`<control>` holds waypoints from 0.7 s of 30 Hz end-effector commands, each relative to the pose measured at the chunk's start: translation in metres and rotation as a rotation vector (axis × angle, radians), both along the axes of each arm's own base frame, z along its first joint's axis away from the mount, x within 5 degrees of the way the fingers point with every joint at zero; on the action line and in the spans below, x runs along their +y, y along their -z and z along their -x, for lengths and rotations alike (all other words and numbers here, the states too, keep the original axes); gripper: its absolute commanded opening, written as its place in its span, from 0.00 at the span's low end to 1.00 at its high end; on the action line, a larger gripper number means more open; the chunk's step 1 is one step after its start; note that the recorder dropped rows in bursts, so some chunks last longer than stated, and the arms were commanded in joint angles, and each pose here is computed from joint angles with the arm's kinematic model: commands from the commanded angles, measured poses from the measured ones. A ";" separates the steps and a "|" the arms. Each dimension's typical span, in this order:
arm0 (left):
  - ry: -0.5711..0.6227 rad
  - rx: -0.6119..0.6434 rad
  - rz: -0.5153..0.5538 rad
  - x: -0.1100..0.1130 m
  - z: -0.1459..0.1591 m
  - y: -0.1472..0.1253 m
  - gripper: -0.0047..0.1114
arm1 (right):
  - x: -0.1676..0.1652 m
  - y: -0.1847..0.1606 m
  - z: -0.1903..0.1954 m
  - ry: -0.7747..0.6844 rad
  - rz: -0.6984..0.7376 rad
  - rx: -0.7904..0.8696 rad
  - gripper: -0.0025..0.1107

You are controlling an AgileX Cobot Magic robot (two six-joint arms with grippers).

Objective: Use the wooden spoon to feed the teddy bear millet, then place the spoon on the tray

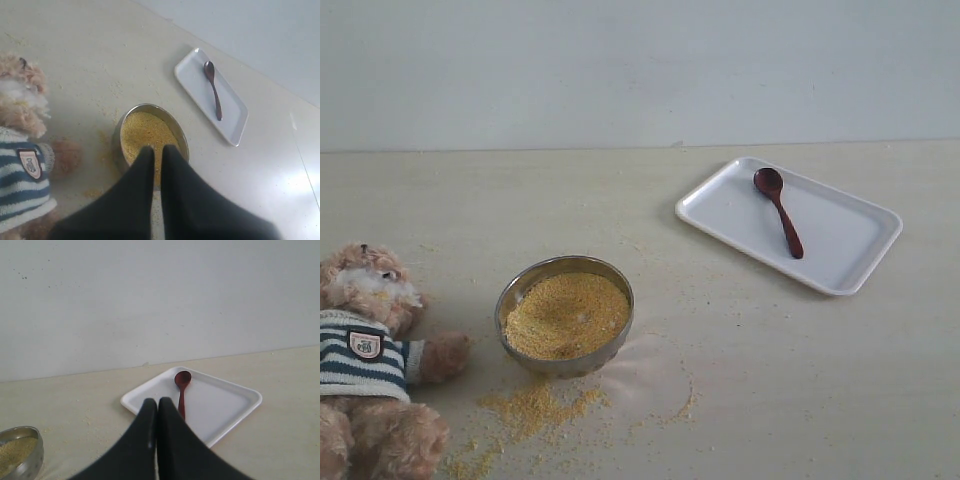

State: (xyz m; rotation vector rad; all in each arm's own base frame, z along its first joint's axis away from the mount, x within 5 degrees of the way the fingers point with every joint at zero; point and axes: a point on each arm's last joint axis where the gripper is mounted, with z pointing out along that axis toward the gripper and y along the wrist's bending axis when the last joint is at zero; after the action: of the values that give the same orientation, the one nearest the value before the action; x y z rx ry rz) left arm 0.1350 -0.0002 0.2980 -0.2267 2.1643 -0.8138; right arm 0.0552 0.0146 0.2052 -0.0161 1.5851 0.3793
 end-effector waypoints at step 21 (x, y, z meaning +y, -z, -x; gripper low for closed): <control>-0.127 -0.569 -0.249 -0.034 0.069 -0.044 0.08 | 0.000 -0.001 0.001 0.004 0.000 -0.017 0.02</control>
State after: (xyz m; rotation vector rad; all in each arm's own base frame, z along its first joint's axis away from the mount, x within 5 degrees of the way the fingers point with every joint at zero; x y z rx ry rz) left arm 0.0803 -0.0284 0.3389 -0.0385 1.7389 -0.4677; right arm 0.0552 0.0146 0.2052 -0.0161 1.5851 0.3793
